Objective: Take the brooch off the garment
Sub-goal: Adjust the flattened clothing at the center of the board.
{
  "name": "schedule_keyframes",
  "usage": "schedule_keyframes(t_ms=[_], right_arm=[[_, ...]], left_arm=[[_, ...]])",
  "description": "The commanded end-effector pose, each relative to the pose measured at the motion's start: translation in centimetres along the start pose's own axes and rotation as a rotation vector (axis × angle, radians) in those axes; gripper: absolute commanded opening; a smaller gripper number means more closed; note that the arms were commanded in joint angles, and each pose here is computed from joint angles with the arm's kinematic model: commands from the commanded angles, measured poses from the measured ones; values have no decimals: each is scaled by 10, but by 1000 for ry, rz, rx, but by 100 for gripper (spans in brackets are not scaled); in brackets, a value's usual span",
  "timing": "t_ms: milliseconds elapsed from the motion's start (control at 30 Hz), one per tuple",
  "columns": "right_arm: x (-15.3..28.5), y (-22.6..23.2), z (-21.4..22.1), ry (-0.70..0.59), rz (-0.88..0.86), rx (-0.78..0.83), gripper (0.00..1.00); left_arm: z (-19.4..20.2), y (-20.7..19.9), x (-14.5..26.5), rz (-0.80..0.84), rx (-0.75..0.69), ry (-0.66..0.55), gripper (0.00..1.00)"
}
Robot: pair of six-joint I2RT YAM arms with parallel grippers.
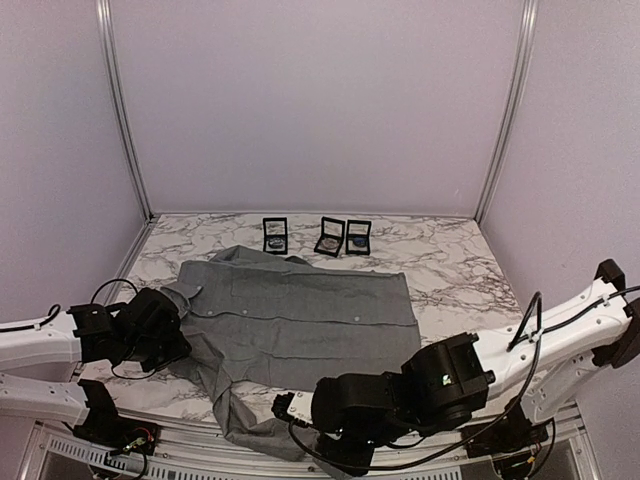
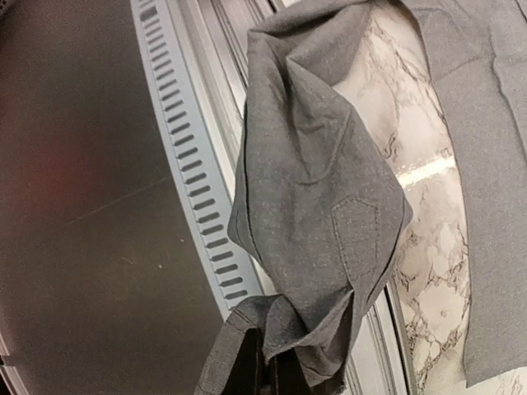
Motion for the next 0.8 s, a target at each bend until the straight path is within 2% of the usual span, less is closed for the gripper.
schedule_keyframes(t_ms=[0, 200, 333, 600, 767], right_arm=[[41, 6, -31, -55, -166, -15, 0], [63, -27, -66, -158, -234, -153, 0], [64, -63, -73, -190, -281, -286, 0], [41, -127, -61, -177, -258, -473, 0], [15, -154, -32, -109, -194, -525, 0]], left_arm=[[-1, -11, -3, 33, -1, -2, 33], [16, -6, -17, 22, 12, 45, 27], [28, -2, -25, 22, 20, 77, 22], [47, 17, -28, -17, 30, 121, 17], [49, 34, -18, -71, 25, 116, 16]])
Point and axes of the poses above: each gripper's point midway between its finger pads, its own x axis back along the fingers, its own y axis along the line the jaws close on, z = x × y, the point moved 5 cm from there along x, back along the fingers, and after that the axes turned 12 degrees about -x, right-handed, at the moved point
